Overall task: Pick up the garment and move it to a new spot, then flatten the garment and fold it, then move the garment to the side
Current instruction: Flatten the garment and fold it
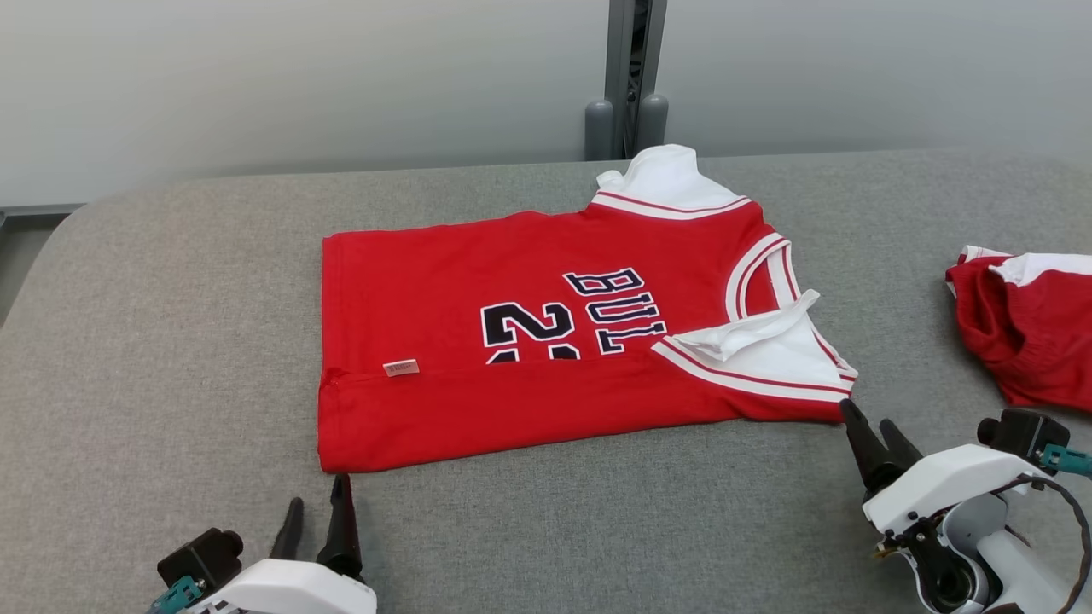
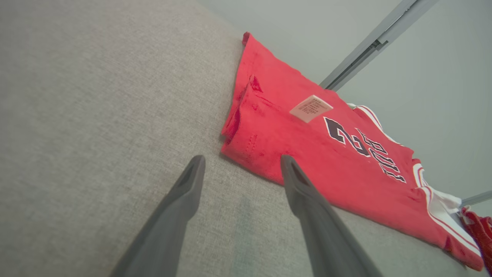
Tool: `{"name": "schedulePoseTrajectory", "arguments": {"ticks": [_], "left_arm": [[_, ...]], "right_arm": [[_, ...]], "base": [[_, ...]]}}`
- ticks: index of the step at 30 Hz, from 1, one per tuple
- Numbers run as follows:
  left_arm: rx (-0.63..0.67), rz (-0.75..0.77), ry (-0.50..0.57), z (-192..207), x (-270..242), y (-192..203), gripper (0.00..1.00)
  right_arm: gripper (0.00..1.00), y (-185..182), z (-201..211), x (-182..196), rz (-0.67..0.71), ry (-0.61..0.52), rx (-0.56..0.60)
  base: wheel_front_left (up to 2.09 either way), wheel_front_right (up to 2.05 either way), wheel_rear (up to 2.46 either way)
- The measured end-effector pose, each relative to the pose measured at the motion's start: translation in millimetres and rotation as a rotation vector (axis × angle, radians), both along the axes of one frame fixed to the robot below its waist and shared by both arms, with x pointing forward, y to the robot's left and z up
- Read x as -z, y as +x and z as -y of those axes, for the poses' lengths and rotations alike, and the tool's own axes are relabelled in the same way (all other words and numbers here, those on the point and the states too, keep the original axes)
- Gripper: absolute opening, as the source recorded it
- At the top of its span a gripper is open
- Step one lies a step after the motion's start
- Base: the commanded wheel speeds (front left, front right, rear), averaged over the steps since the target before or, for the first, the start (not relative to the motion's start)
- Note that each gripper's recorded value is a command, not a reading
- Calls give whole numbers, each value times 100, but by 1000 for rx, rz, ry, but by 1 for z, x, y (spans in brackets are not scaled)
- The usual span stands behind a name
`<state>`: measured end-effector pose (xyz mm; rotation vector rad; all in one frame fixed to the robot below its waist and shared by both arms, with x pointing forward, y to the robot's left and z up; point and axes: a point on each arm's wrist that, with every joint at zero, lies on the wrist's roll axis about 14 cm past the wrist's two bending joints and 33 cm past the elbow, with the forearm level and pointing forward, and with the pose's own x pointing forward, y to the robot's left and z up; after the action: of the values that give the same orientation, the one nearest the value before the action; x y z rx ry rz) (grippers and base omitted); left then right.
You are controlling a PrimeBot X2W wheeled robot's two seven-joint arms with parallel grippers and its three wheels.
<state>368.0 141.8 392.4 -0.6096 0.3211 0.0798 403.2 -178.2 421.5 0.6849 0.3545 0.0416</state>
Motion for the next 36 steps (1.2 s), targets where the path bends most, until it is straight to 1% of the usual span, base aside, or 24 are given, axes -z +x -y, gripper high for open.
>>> {"name": "schedulePoseTrajectory", "arguments": {"ticks": [3,5,12,17,21,33,34,35,36], "left_arm": [[-8,-53,-124,11,10,0,100],[-10,-71,-183,17,12,4,100],[-51,-103,-318,26,19,20,100],[-82,-120,-406,28,24,30,100],[-100,-128,-446,27,26,39,100],[-96,-138,-451,30,31,53,100],[-96,-138,-449,30,32,54,93],[-96,-137,-449,30,32,54,75],[-96,-139,-450,30,32,55,49]], "right_arm": [[100,-1,-5,10,-50,43,1],[100,-1,-7,16,-78,68,5],[100,8,-18,26,-145,164,5],[100,15,-19,32,-176,194,11],[100,22,-20,34,-187,223,21],[100,41,-21,39,-204,235,25],[100,42,-20,39,-205,236,26],[100,43,-21,39,-205,236,25],[100,45,-21,39,-204,235,23]], "base": [[0,0,0],[0,0,0],[0,0,0],[0,0,0],[0,0,0],[0,0,0],[0,0,0],[0,0,0],[0,0,0]]}}
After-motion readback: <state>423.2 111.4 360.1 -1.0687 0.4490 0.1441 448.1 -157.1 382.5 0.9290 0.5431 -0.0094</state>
